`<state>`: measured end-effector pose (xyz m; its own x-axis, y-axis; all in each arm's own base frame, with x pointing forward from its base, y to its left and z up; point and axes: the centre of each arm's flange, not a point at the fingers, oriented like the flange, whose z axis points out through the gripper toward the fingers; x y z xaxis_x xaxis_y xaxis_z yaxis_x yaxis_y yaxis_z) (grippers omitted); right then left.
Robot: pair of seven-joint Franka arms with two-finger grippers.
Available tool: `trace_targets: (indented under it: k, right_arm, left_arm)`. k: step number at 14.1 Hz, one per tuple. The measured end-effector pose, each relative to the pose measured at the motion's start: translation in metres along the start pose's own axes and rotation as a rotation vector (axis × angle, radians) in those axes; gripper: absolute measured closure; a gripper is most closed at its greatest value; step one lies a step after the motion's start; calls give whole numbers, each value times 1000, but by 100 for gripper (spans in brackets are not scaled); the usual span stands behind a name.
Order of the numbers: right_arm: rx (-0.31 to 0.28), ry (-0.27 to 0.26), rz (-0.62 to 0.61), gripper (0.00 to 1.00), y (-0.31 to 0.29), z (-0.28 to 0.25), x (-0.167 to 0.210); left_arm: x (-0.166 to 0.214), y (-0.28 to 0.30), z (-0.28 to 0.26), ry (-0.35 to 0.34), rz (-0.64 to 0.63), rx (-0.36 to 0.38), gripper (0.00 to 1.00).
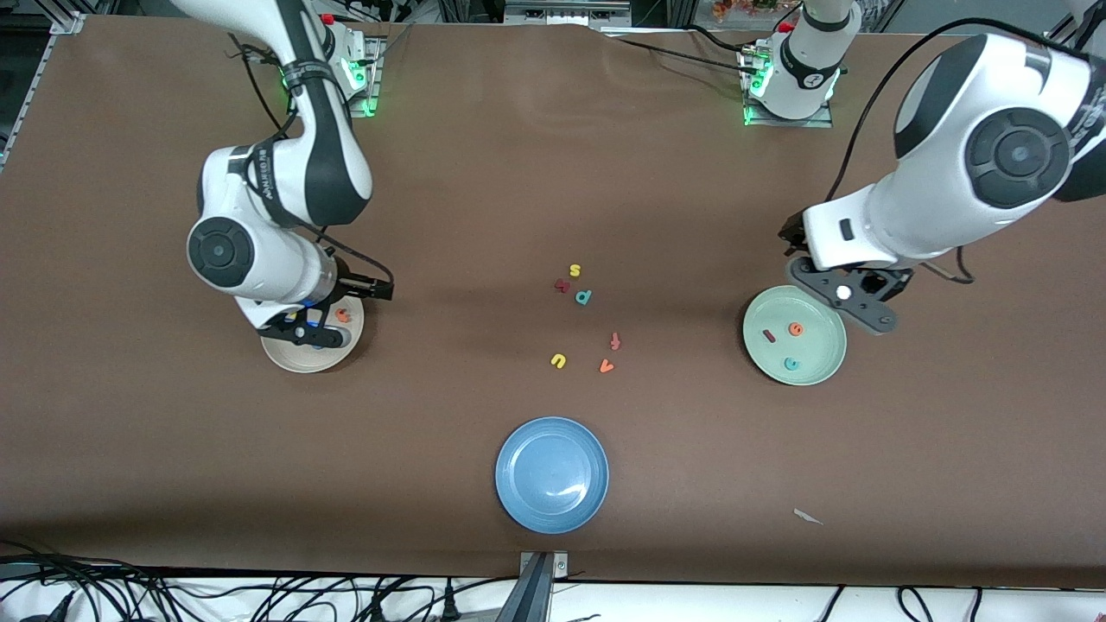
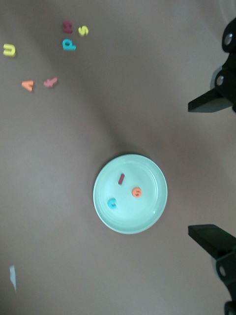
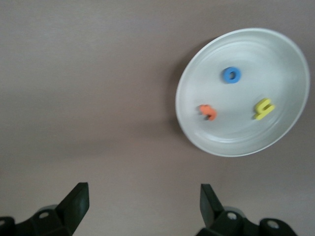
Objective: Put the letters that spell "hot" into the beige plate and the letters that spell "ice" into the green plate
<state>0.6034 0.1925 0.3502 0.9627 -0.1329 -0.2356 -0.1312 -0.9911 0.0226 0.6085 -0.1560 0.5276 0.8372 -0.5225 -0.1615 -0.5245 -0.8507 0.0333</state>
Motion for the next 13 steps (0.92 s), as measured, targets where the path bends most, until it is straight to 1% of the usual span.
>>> trace_targets:
  k: [1, 3, 6, 7, 9, 11, 13]
  right_arm:
    - [-9, 4, -9, 0, 10, -4, 4]
    - [-6, 15, -26, 0, 32, -16, 10]
    - [7, 42, -70, 0, 66, -43, 13]
    - [7, 51, -86, 0, 76, -55, 11]
    - [1, 61, -122, 0, 93, -81, 0]
    - [-32, 80, -141, 0, 106, -111, -16]
    - [-44, 99, -141, 0, 117, -140, -36]
  left_arm:
    - [-6, -5, -7, 11, -29, -1, 0]
    - [-20, -18, -24, 43, -90, -21, 0]
    - [-38, -41, -44, 120, -167, 6, 0]
    - [-44, -46, -43, 132, -182, 13, 0]
    - [-58, -51, -36, 132, -203, 20, 0]
    - [-71, -51, -30, 130, -219, 23, 0]
    - [-82, -57, -31, 133, -239, 26, 0]
